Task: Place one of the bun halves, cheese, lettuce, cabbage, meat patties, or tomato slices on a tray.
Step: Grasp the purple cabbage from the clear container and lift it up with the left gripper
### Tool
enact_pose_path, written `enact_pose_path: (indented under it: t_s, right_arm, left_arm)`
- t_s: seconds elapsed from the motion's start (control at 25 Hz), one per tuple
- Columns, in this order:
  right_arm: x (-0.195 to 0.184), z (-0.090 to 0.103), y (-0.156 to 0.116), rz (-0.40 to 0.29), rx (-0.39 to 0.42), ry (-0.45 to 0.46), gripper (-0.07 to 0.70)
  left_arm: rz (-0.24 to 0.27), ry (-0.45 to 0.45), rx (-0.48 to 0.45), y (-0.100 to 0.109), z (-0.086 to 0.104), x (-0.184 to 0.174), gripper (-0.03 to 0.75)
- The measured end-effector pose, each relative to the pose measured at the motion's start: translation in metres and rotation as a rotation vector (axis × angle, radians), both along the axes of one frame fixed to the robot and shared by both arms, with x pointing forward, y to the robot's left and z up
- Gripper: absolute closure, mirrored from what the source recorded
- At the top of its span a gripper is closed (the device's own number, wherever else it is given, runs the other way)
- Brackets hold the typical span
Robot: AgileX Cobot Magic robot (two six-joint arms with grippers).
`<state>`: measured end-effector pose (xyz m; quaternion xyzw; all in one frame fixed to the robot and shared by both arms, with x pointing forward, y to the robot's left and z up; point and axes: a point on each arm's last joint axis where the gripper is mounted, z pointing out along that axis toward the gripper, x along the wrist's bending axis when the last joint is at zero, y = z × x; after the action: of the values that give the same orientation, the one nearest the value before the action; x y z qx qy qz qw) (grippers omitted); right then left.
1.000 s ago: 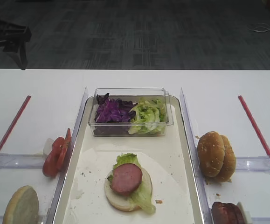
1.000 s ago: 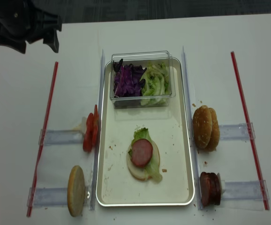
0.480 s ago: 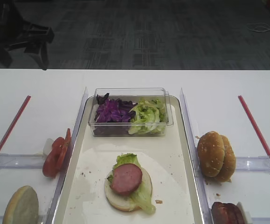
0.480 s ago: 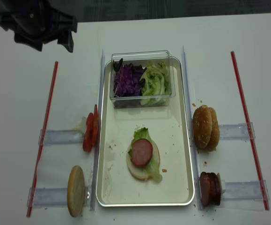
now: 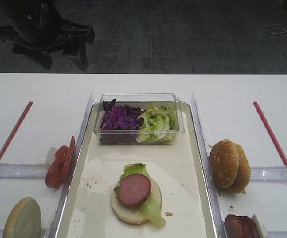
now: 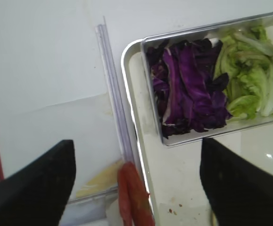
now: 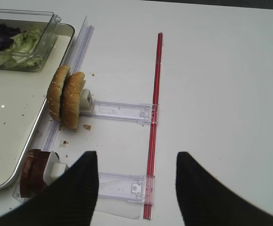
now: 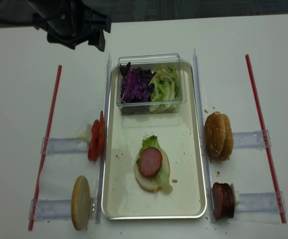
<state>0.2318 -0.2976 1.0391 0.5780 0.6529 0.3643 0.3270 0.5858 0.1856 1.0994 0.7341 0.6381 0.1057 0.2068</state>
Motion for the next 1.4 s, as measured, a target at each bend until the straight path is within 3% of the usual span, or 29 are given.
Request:
enact_pose_path:
  t_s: [0.16, 0.44, 0.72, 1.04, 1.4]
  right_arm:
    - [0.000, 0.000, 0.000, 0.000, 0.000, 0.000, 0.244]
    - [0.000, 0.000, 0.000, 0.000, 0.000, 0.000, 0.244]
    - [0.000, 0.000, 0.000, 0.000, 0.000, 0.000, 0.244]
    - [0.000, 0.000, 0.000, 0.000, 0.000, 0.000, 0.244]
    - [0.000, 0.000, 0.000, 0.002, -0.004, 0.000, 0.244]
  left_arm:
    - [-0.023, 0.001, -0.017, -0.014, -0.003, 0.001, 0.176]
    - [-0.083, 0.043, -0.023, -0.050, -0.024, 0.016, 0.175]
    - [-0.110, 0.091, -0.030, -0.075, -0.050, 0.030, 0.176]
    - [-0.105, 0.152, -0.029, -0.086, -0.087, 0.043, 0.206]
    - [-0.114, 0.176, -0.035, -0.093, -0.114, 0.055, 0.216]
